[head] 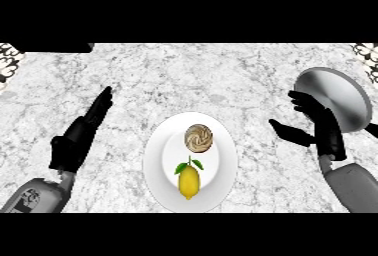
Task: Pick the cupcake from the plate and place it in the pan
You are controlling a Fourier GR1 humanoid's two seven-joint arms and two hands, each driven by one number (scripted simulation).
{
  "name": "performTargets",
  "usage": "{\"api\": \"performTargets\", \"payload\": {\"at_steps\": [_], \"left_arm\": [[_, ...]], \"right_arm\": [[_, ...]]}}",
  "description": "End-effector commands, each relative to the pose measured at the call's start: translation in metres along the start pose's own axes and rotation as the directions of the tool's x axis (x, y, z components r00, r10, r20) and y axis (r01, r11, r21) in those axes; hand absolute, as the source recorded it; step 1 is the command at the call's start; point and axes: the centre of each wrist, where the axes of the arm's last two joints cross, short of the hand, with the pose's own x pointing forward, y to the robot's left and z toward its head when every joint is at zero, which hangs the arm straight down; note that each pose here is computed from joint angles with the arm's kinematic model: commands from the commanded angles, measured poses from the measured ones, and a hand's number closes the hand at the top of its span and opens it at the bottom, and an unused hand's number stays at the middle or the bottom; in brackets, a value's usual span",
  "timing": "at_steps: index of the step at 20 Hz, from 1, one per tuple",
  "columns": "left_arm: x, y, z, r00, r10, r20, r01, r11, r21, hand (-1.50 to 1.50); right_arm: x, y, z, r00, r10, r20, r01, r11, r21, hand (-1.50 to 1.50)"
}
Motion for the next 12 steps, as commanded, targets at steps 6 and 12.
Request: {"api": "performTargets", "payload": {"at_steps": [6, 12], "left_arm": [[-0.002, 0.003, -0.005, 0.997, 0.018, -0.072, -0.021, 0.999, -0.034, 0.0], [0.015, 0.006, -0.005, 0.996, 0.029, -0.082, -0.032, 0.999, -0.044, 0.0]], "right_arm": [[0.001, 0.125, 0.043, 0.968, 0.181, -0.172, -0.192, 0.98, -0.048, -1.5], [0.053, 0.128, 0.029, 0.842, 0.455, -0.289, -0.44, 0.89, 0.118, -1.5]]}}
